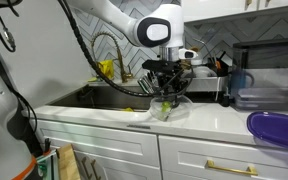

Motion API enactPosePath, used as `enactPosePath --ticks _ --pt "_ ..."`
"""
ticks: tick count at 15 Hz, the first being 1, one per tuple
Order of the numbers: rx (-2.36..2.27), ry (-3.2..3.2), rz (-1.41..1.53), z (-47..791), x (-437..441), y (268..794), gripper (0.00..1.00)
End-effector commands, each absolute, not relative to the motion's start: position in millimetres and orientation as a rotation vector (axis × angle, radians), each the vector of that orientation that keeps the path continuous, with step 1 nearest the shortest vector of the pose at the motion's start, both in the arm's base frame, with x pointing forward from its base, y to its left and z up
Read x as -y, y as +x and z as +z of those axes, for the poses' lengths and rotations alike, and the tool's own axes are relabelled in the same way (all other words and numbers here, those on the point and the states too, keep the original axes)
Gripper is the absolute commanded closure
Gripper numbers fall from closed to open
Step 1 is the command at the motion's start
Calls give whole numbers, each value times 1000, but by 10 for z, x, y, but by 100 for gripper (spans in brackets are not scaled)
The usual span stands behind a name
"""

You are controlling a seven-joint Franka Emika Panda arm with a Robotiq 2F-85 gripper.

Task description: Pick up the green measuring spoon and put it in the clear lunch box, pick up the silver spoon and put it in the clear lunch box, pick up the clear lunch box and put it in the sink

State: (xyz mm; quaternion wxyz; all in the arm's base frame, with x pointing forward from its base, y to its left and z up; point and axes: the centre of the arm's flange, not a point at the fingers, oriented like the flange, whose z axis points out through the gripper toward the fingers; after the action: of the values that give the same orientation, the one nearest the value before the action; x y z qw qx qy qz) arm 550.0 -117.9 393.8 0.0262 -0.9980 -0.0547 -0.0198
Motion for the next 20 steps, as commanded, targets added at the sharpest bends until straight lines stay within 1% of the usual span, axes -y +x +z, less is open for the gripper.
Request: enactPosePath --ticks 1,2,4,5,6,8,12,17,20 --pt "222 -3121 -185 4116 1256 5333 8" --pt "189 -3098 -113 4054 1214 5495 26" --pt "199 -3109 -161 4147 1245 5482 11" --pt "201 -3109 -166 4162 1249 5469 8" --pt "201 -3109 -168 4162 1246 5458 2" --pt "339 -3092 -164 4115 1407 5502 0" --pt "596 -3056 -179 4072 1654 5532 0" --pt "701 -3015 -221 3947 1949 5630 0" --pt "721 -2962 -263 3789 1968 5741 0"
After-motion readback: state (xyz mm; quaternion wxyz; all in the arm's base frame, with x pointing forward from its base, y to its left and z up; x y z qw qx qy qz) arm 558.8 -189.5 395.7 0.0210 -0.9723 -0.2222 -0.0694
